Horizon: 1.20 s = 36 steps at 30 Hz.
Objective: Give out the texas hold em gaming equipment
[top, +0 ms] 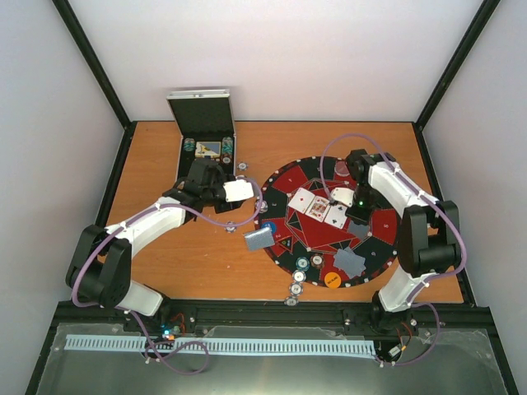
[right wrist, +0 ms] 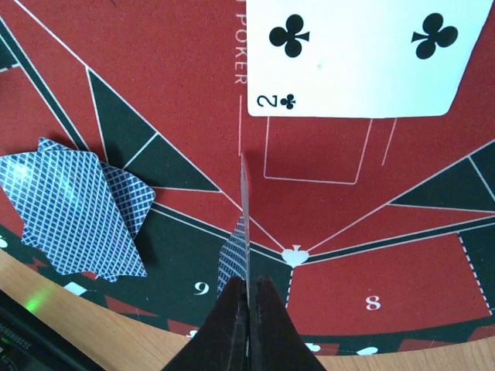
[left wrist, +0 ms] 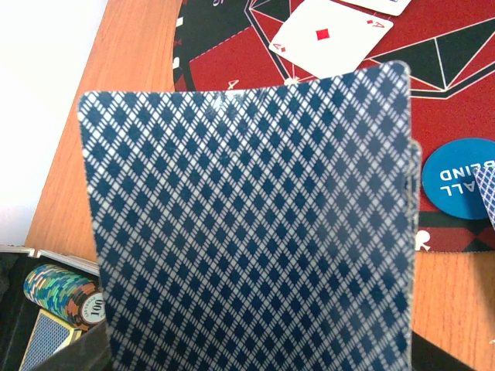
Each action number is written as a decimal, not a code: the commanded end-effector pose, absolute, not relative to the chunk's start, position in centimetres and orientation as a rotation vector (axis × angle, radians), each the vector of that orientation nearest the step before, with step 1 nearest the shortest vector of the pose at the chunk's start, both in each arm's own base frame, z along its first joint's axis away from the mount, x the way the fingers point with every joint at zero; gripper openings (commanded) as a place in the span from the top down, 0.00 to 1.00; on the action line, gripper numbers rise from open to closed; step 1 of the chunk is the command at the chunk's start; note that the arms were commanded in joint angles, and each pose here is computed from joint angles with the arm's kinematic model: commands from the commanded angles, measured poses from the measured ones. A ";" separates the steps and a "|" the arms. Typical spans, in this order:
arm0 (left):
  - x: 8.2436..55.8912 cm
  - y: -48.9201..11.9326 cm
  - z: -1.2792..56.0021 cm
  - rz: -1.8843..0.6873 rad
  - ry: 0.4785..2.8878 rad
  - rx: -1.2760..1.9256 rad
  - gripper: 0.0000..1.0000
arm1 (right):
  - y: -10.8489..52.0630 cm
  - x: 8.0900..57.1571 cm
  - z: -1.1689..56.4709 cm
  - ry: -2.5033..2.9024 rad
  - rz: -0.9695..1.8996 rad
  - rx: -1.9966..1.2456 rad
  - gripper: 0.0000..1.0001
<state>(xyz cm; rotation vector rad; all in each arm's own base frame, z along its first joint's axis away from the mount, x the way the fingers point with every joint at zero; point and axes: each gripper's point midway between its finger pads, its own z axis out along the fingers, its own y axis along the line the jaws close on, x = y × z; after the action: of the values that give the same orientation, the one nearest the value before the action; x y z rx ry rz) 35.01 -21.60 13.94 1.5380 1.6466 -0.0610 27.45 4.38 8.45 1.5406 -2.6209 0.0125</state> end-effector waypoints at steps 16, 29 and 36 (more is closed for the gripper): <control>37.0 -22.4 16.9 -0.022 1.555 1.514 0.47 | 2.1 30.3 4.6 -2.611 0.166 1.664 0.97; 37.4 -22.5 17.0 -0.023 1.558 1.507 0.47 | 1.8 33.0 3.6 -2.690 0.127 1.667 0.97; 37.4 -22.5 16.8 -0.024 1.561 1.511 0.48 | 2.5 34.3 3.8 -2.726 0.100 1.704 0.97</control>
<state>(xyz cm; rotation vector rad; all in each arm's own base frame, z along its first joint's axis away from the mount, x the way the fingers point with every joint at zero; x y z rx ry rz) 36.04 -22.07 14.60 1.5319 1.6284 -0.0511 32.49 2.02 3.20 1.6518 -2.6842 0.1030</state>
